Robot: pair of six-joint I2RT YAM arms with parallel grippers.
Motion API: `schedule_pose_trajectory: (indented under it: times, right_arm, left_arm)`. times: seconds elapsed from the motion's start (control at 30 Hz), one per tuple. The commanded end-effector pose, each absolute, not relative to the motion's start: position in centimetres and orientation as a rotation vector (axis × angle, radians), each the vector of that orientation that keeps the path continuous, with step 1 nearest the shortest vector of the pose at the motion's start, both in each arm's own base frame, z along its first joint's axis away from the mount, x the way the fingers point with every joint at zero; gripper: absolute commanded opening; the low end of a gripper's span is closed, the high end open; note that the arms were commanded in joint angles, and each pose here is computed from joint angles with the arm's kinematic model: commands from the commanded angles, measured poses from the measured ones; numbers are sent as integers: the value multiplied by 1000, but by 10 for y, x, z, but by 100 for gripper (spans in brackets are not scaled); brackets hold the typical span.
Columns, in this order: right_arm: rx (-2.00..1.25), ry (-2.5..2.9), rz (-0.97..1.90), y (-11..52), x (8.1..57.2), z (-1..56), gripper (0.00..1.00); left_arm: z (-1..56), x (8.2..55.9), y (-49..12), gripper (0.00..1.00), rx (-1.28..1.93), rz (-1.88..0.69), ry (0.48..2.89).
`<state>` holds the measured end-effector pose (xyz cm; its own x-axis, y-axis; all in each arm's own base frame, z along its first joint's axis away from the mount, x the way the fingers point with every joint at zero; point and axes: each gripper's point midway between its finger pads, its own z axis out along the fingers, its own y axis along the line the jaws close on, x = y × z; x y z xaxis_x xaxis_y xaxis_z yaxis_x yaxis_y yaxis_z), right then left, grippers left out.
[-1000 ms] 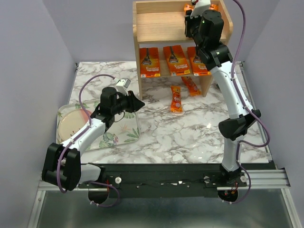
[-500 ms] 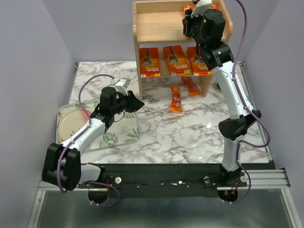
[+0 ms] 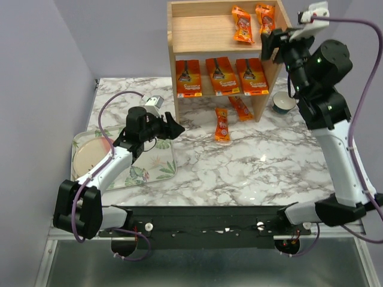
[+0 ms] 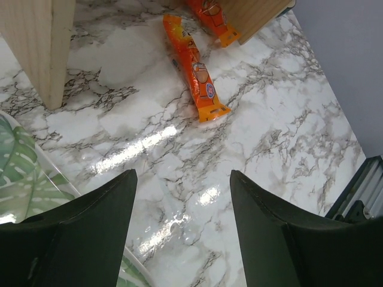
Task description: Place and organize the shaving razors onto the shelf
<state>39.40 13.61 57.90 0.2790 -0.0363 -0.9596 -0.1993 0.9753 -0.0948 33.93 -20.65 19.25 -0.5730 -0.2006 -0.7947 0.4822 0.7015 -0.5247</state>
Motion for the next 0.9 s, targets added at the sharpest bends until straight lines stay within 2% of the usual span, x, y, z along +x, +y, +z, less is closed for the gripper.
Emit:
schedule_pose_trajectory:
  times: [0.0,0.03,0.13,0.17,0.3,0.63,0.87]
  right_arm:
    - [-379,1603,259,161,376,454,82]
    - [-426,1690,314,170,366,416,86]
    - [-481,1852,502,189,332,359,89]
    - [-470,1943,517,189,326,324,89]
    - [-360,2186,543,191,322,250,85]
    - [-156,2530,481,221,331,145,84]
    - [36,2633,340,223,340,100,83]
  left_arm:
    - [201,347,-201,73,210,-888,1967]
    - [201,346,-201,73,209,-889,1967]
    - [198,346,-198,74,196,-876,1974]
    - [197,346,-197,75,193,-873,1975]
    - [193,343,-193,75,184,-869,1982]
    - [191,342,-173,75,125,-842,1982]
    - [192,344,-153,74,55,-822,1976]
